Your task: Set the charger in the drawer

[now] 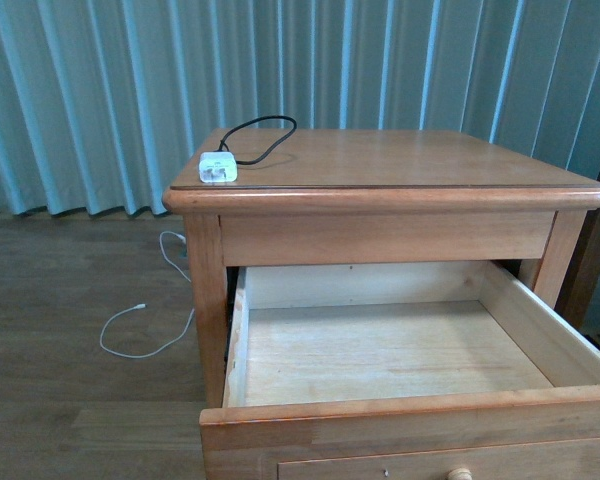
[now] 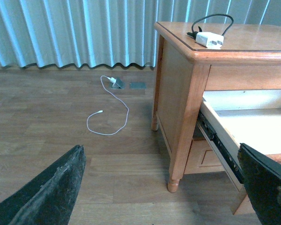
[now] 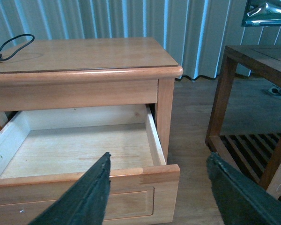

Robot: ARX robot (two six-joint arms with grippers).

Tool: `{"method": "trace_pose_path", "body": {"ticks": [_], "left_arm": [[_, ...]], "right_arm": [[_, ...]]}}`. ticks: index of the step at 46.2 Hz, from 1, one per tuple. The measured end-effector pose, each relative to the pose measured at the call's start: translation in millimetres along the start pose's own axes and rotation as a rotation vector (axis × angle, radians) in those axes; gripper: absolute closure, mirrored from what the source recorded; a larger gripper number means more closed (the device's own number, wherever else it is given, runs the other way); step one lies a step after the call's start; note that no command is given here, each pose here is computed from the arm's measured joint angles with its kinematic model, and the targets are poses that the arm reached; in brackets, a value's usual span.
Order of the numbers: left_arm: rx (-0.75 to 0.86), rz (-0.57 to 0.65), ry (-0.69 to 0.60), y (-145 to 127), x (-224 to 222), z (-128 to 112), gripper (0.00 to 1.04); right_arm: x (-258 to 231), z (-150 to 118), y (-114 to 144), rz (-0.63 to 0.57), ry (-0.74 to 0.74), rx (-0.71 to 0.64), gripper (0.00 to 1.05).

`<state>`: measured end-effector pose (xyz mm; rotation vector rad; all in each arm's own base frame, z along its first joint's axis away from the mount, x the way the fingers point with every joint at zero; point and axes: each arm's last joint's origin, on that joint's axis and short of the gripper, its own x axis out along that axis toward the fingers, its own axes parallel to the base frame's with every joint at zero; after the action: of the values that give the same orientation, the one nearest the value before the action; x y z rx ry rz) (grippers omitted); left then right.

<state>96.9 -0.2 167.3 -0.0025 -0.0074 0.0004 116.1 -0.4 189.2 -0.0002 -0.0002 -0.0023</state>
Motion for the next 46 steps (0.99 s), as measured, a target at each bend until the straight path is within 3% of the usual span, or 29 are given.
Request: {"method": "trace_pose_path", "body": {"ticks": [10, 19, 20, 23, 26, 29, 37, 46], "left_arm": [[0.0, 0.0, 0.0, 0, 0, 0, 0.06], [0.0, 0.002, 0.0, 0, 0, 0, 0.06], [-0.013, 0.034, 0.0, 0, 1, 0, 0.06], [-0.095, 0.354, 0.009, -3, 4, -1, 0.06], [-0.116, 0.545, 0.014, -3, 3, -3, 0.06], [-0.129, 0.604, 0.013, -3, 4, -2, 0.06], [-0.138, 0.525, 0.022, -9, 14, 14, 0.06], [-0.06, 0.296, 0.084, -22, 53, 48, 0.06]], "right_arm": [[0, 0, 0, 0.0, 0.0, 0.001, 0.06], [0, 0, 0, 0.0, 0.0, 0.001, 0.08], [0, 0, 0, 0.0, 0.0, 0.001, 0.08], [0, 0, 0, 0.0, 0.0, 0.001, 0.08], [0, 0, 0, 0.0, 0.0, 0.001, 0.08], [0, 0, 0, 0.0, 0.0, 0.001, 0.08], [0, 0, 0, 0.0, 0.001, 0.001, 0.08], [0, 0, 0, 0.0, 0.001, 0.001, 0.08]]}}
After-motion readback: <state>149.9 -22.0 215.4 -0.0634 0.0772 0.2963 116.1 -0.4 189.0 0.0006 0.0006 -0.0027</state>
